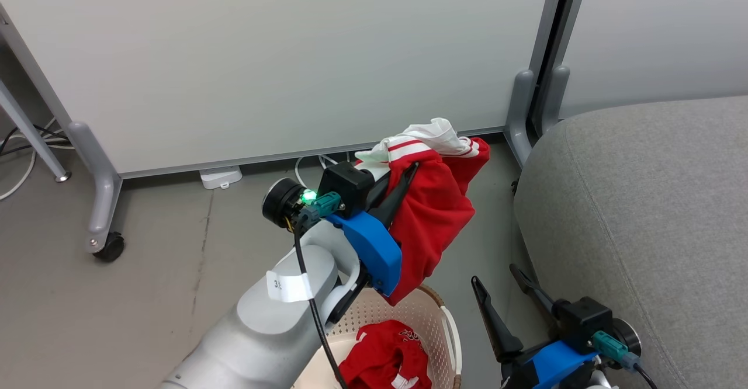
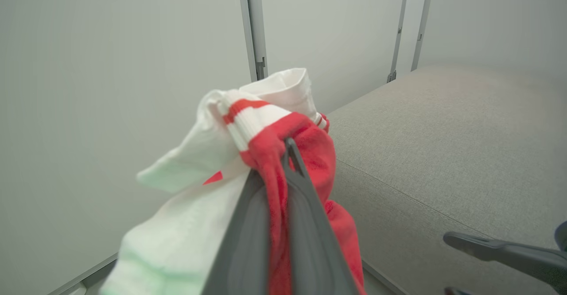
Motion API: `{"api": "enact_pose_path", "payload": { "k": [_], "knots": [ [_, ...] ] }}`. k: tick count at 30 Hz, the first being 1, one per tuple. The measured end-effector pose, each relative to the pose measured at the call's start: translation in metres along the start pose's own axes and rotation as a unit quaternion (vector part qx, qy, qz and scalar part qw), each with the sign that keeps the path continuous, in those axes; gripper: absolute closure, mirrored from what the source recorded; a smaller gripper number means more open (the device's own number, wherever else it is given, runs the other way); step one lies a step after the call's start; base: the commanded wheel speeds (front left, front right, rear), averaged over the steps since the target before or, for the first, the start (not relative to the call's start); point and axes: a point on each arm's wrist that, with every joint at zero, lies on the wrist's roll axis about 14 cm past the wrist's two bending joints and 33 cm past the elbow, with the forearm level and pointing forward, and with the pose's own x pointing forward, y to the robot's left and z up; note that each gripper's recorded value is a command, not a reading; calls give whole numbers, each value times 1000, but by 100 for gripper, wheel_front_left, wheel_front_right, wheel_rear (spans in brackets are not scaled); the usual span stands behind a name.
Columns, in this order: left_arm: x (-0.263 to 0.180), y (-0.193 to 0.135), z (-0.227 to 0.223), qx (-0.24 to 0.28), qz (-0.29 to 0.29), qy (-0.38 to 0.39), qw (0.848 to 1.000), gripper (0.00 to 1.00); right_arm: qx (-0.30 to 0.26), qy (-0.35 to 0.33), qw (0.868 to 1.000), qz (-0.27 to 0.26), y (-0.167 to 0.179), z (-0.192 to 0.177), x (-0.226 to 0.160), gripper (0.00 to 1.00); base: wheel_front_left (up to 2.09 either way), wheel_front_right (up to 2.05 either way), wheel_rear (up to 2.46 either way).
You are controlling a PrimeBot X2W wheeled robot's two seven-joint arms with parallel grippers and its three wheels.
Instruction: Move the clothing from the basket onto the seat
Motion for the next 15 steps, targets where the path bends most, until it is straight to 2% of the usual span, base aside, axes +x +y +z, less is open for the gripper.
{"api": "enact_pose_path", "payload": {
  "k": [7, 15],
  "knots": [
    [1, 0, -8, -3, 0, 10, 1000, 100, 2, 1, 1000, -4, -3, 0, 2, 0, 0, 0, 0],
    [3, -2, -16, -5, -5, 20, 1000, 100, -24, -18, 1000, 0, -7, 23, 19, 0, 0, 0, 0]
  ]
}}
